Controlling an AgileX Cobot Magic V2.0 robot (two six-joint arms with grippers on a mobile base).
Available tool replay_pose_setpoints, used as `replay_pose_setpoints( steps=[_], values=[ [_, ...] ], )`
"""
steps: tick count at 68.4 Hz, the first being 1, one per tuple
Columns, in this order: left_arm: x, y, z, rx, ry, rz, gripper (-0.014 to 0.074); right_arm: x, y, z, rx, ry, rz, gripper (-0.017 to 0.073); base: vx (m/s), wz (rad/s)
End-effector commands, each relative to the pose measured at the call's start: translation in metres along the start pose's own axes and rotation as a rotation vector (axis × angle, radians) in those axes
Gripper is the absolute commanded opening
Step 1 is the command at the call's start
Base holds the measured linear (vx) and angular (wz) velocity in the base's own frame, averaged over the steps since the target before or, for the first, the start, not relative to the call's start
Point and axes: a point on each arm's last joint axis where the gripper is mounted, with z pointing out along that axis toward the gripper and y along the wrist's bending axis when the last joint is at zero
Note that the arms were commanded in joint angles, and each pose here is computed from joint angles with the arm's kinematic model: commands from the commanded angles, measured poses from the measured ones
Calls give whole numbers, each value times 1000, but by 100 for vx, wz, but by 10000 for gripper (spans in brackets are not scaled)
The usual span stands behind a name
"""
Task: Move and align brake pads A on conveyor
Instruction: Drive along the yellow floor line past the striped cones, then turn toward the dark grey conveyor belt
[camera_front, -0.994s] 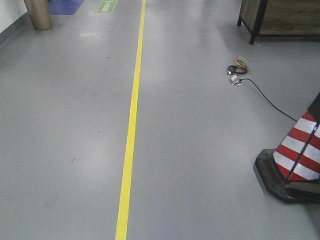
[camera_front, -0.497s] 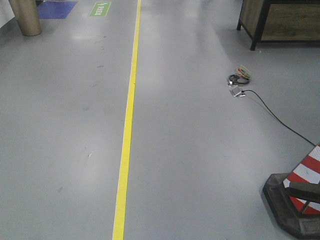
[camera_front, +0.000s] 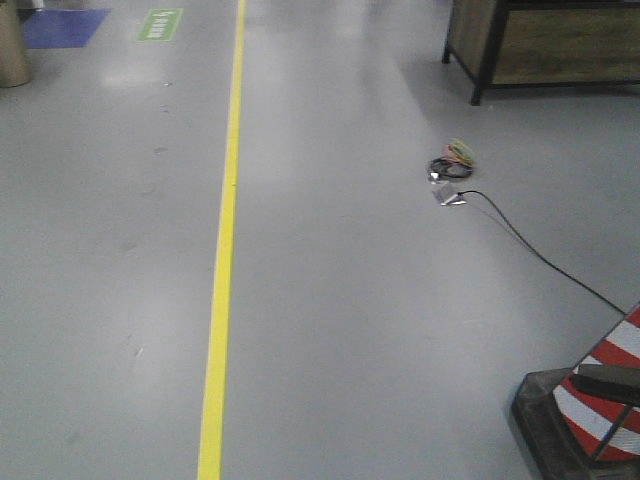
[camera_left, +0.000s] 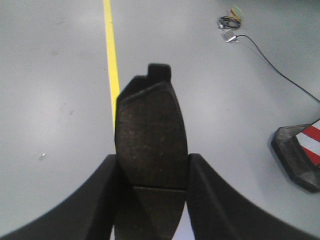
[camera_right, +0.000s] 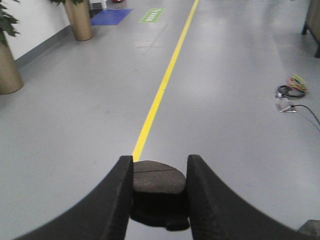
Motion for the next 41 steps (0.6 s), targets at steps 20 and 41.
replay_pose_setpoints(
  steps=[20,41],
  values=[
    [-14,-3,-5,31,-99,1,-6,-16,1,-3,-6,-115,-10,-4,20,-45],
    [-14,-3,-5,31,-99,1,-6,-16,1,-3,-6,-115,-10,-4,17,-67]
  ],
)
